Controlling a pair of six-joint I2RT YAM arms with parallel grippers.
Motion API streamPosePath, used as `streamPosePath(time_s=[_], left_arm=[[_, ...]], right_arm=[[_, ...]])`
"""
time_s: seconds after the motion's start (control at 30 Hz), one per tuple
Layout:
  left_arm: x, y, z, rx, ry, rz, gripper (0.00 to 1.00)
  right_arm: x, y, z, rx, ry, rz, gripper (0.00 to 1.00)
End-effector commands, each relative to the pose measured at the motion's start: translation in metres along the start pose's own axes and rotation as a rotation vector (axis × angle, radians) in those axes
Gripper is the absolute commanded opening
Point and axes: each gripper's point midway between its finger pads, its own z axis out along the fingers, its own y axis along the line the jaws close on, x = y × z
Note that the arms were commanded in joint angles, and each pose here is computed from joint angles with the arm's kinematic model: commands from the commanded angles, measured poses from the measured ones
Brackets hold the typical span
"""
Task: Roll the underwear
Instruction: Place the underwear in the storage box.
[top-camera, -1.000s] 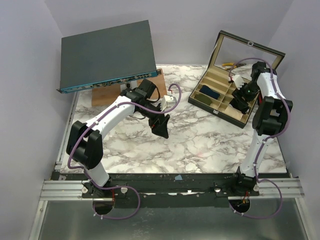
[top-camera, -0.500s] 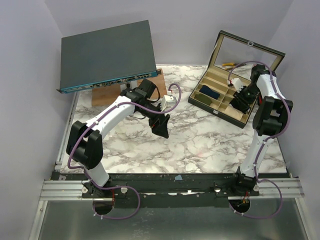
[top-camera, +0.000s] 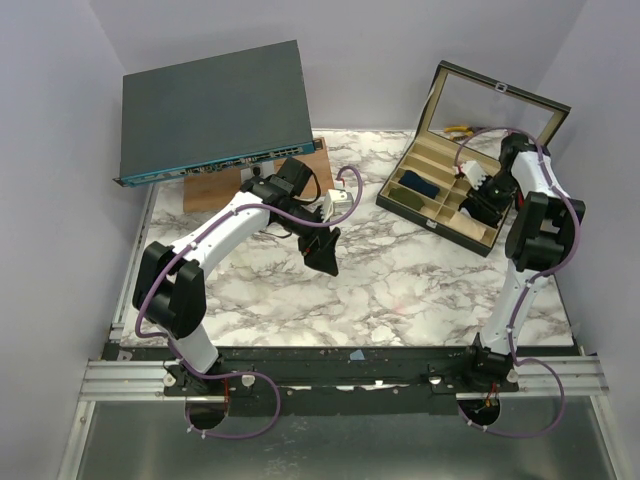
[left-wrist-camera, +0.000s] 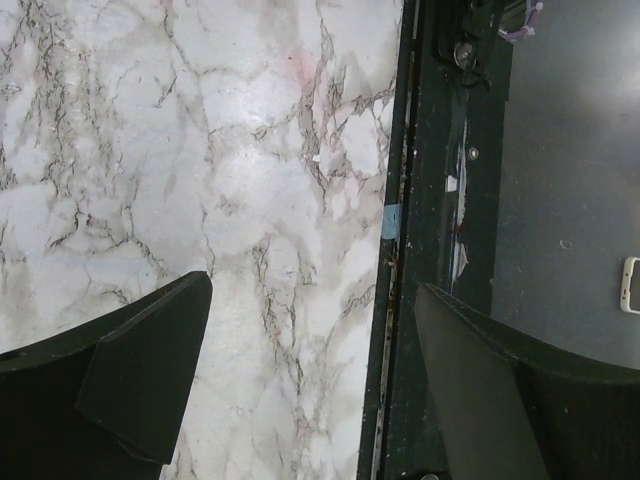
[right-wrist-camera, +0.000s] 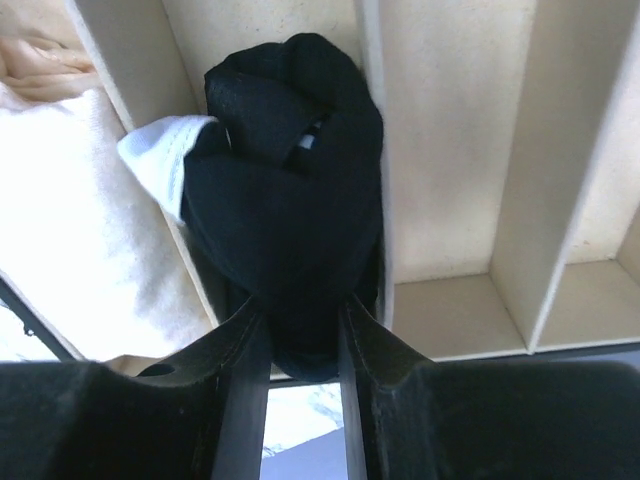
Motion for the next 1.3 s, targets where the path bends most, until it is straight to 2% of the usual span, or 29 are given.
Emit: streamPosePath(time_s=[0.0,0.3,0.5,0.63,0.83,1.27], left_arm=[[-0.008,-0.006,-0.003,0.027,-0.034,0.018,0.89],[-0.007,-0.005,-0.003,0.022,-0.029,0.015,0.89],[-0.003,-0.006,-0.003,0.019,-0.026,0.018,0.89],[-0.001,-0.006,-0.002,0.021,-0.026,0.017,0.89],[-0.001,-0.006,-0.004,0.017,-0.025,0.026,0.89],[-0.002,-0.006,-0.005,0.01,-0.025,0.03,0.89]], right_arm=[[0.012,0.005,0.02,0.0,0.03,-0.009,0.31],[-0.006,0.025,0.043,-0.016,-0.025,-0.008,0.32],[-0.016,0.014,0.026,0.006,-0.043,0.016,0.47],[-0.026,0.005,0.005,0.031,-0.064,0.03,0.53],[-0.035,-0.002,-0.019,0.044,-0.084,0.034,0.56],[-0.051,-0.004,-0.015,-0.002,-0.141,0.072,0.58]])
